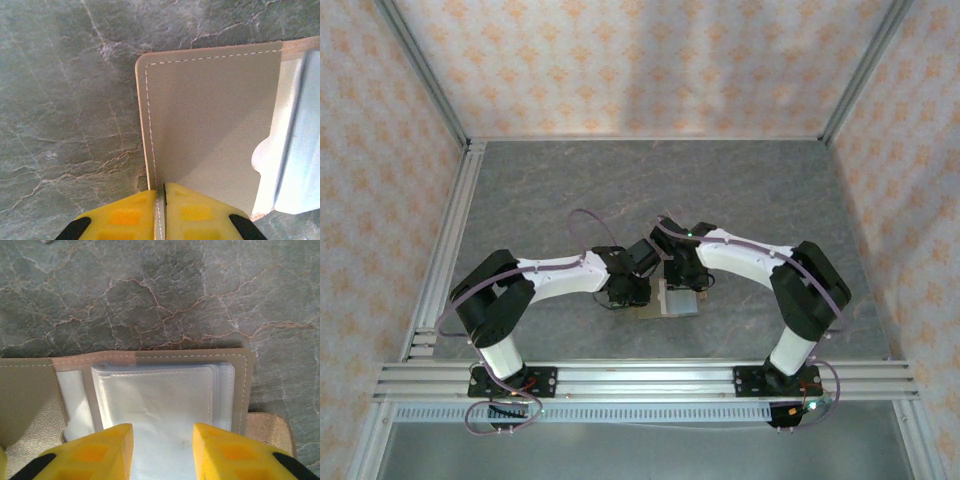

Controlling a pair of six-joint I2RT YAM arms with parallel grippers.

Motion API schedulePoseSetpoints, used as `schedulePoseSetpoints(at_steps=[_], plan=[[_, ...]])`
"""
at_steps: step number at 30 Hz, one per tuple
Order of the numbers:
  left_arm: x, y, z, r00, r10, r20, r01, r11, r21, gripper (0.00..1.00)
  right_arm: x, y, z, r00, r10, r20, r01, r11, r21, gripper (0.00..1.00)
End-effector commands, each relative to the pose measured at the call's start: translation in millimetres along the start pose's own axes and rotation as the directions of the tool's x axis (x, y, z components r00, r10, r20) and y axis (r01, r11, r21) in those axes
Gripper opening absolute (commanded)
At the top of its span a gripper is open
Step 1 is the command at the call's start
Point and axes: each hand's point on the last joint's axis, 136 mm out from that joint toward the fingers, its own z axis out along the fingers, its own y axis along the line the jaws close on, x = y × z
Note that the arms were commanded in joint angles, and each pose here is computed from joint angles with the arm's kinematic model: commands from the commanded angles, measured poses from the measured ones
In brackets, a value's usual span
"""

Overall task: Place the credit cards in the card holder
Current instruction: Flip over the card slot in the card holder.

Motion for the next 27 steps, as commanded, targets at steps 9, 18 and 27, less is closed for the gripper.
schedulePoseSetpoints(at_steps=[9,18,27], plan=[[3,4,-1,1.0,0.011,0.005,-0.011,1.0,-0.014,0.13,19,-24,31,0.999,0.015,-0.032,-0.012,0.997,0.073,0.36],[6,8,2,1.0,0.003,0.003,-0.003,1.0,-0.016,0.13,28,-25,36,0.999,0.04,-0.029,-0.039,0.998,0.041,0.26],[7,7,4,1.0,-0.004,0.004,0.004,1.0,-0.012,0.13,18,-16,16,0.999,0.041,0.012,-0.041,0.999,-0.001,0.05]])
